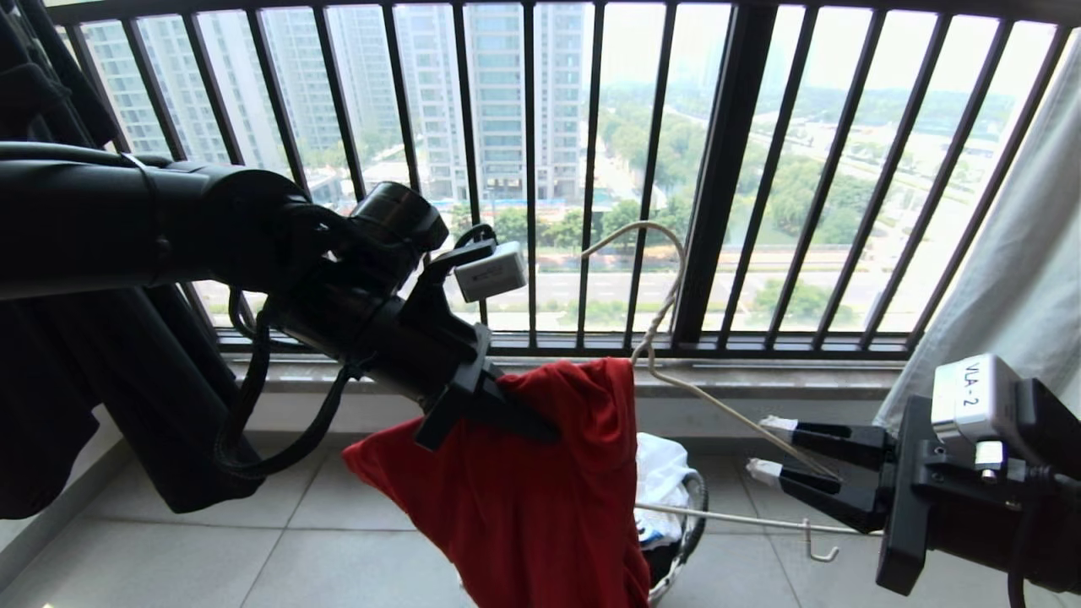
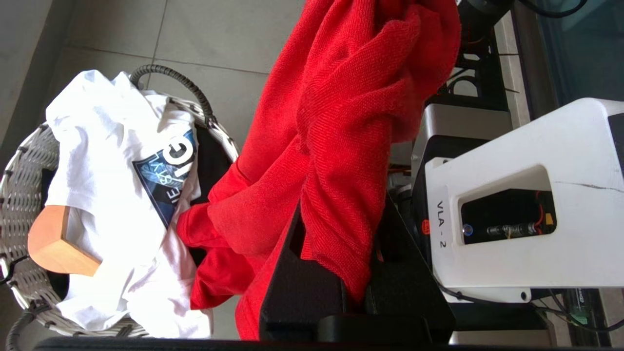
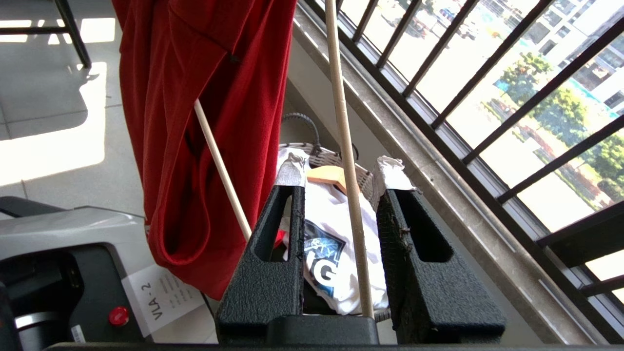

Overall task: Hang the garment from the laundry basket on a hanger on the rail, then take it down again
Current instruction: Hang the clothes on the clothes rack

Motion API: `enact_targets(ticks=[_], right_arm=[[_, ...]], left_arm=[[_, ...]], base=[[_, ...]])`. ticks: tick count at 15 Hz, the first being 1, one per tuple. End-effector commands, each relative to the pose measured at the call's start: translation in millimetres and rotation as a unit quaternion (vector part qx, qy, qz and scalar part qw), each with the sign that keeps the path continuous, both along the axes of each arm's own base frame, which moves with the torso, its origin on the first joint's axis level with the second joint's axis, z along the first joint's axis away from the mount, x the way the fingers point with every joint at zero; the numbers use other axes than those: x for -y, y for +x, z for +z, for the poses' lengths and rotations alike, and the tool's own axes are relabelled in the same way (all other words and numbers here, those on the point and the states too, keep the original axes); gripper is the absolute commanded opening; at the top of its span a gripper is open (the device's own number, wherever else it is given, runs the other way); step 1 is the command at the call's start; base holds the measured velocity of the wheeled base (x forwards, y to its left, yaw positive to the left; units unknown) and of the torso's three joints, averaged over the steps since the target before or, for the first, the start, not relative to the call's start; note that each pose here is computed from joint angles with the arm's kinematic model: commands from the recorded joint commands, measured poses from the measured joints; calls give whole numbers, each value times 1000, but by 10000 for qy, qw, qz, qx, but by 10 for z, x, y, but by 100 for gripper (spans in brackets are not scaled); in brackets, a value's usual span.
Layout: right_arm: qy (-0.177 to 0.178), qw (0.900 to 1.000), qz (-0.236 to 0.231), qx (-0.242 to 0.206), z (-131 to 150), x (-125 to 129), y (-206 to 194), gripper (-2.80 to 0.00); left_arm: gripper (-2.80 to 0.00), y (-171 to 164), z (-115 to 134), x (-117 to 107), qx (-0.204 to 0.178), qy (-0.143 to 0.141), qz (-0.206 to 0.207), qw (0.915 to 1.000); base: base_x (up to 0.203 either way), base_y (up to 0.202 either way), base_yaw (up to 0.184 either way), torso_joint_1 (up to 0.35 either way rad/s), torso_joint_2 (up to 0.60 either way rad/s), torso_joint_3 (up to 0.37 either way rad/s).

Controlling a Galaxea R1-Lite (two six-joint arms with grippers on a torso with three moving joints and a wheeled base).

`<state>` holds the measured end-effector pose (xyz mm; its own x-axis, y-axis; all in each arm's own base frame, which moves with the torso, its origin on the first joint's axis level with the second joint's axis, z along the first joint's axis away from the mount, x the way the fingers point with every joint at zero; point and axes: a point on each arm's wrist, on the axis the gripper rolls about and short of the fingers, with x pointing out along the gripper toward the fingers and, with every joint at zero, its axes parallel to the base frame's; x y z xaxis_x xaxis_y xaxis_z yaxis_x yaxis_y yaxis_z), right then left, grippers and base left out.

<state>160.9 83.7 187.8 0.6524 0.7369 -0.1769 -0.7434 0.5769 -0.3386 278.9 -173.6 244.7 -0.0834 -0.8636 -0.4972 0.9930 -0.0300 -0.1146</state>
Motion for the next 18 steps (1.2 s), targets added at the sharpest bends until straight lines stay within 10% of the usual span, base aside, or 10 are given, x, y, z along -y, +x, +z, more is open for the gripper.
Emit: enact_targets(ticks=[1,17,18], right_arm=[[-11,10000,18,8,4,-8,13,0],[819,9899,-994,598,525,333,42,0],[982,9861,-1173,648,606,397,48,-280]], left_arm=[[-280,-28,39,-17,49,-44,-24,10000],[-280,-137,497,-298,-213,-285,961,9947],[-280,-131,558,-340,-262,-347,1105,9929]], base=[[0,0,0,0,0,0],[0,0,0,0,0,0],[0,0,0,0,0,0]])
